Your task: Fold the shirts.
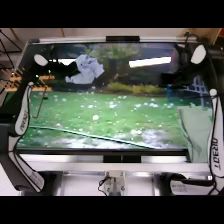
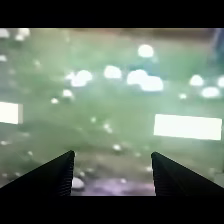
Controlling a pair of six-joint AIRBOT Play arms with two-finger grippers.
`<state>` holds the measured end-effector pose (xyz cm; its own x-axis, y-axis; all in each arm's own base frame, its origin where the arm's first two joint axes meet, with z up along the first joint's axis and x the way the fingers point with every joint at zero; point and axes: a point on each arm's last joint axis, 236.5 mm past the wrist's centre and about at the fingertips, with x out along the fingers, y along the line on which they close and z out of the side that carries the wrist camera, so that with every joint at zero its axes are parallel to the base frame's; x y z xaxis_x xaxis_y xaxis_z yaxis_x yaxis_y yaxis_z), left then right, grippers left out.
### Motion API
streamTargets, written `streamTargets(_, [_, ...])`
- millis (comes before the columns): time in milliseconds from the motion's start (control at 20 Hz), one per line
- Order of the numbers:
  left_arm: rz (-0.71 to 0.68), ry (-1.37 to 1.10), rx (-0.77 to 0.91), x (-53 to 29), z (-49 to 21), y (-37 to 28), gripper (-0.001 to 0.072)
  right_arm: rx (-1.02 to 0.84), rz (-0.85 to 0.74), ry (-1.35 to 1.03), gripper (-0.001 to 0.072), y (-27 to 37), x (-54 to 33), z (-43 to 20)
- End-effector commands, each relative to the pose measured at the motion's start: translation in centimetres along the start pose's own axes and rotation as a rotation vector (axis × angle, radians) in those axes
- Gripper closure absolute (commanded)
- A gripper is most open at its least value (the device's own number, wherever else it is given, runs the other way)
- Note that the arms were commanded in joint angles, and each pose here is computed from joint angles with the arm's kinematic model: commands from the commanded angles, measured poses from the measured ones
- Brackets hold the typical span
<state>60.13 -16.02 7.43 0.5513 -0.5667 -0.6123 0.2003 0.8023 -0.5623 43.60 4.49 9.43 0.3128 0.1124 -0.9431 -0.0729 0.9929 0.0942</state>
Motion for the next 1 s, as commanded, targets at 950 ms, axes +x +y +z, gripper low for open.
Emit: streamTargets(950, [-0.152, 0.182, 0.374, -1.5, -24.5, -28.1, 0.0670, 0.030, -0.063, -0.178, 0.0126, -0.3, -14.6, -12.1])
